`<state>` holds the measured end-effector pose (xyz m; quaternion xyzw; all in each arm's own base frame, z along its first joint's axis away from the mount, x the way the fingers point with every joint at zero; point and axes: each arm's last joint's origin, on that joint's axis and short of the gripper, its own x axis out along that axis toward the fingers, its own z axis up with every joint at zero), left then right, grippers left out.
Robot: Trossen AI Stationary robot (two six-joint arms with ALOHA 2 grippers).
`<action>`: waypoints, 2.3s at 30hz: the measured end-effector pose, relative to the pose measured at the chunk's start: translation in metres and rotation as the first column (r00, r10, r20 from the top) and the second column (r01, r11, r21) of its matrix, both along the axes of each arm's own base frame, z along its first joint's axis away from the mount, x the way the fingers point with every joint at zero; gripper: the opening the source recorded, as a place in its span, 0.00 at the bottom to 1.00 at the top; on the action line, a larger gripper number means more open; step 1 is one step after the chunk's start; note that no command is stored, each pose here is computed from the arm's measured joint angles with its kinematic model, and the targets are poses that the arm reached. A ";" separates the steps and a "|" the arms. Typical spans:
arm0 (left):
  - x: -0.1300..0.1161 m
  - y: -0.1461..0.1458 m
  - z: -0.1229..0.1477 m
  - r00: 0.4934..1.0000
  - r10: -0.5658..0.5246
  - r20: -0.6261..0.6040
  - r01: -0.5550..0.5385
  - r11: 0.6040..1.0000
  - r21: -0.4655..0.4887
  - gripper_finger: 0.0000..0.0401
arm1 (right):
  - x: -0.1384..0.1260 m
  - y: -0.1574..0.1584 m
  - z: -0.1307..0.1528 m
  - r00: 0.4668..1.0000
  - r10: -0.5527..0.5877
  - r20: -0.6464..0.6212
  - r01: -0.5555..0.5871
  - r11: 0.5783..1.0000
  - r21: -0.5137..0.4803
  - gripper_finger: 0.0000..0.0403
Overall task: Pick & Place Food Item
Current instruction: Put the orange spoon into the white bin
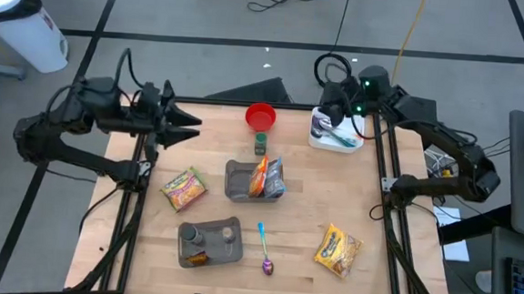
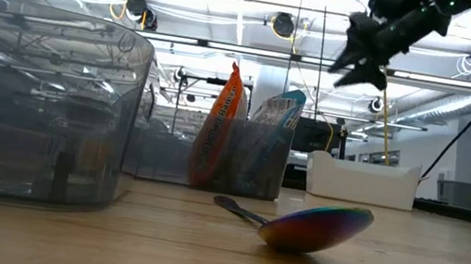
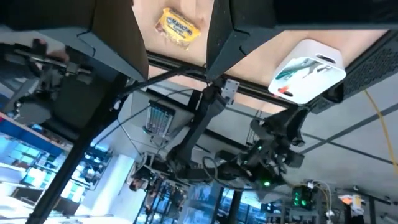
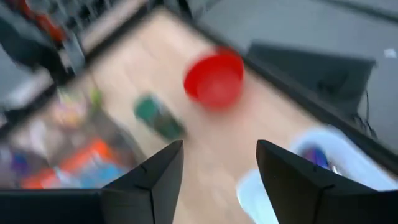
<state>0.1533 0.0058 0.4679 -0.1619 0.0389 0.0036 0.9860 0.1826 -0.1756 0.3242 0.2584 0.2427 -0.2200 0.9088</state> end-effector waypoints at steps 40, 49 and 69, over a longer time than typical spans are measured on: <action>0.018 0.012 -0.008 0.993 0.110 -0.054 -0.107 0.993 0.051 0.42 | 0.018 -0.039 -0.147 0.411 0.103 -0.906 -0.068 0.994 0.083 0.35; 0.018 0.016 -0.008 0.990 0.131 -0.055 -0.128 0.991 0.050 0.42 | 0.015 -0.046 -0.147 0.430 0.074 -0.900 -0.045 0.997 0.061 0.07; 0.018 0.018 -0.008 0.988 0.144 -0.055 -0.141 0.988 0.055 0.42 | 0.024 -0.057 -0.128 0.449 -0.004 -0.894 -0.068 0.997 -0.038 0.00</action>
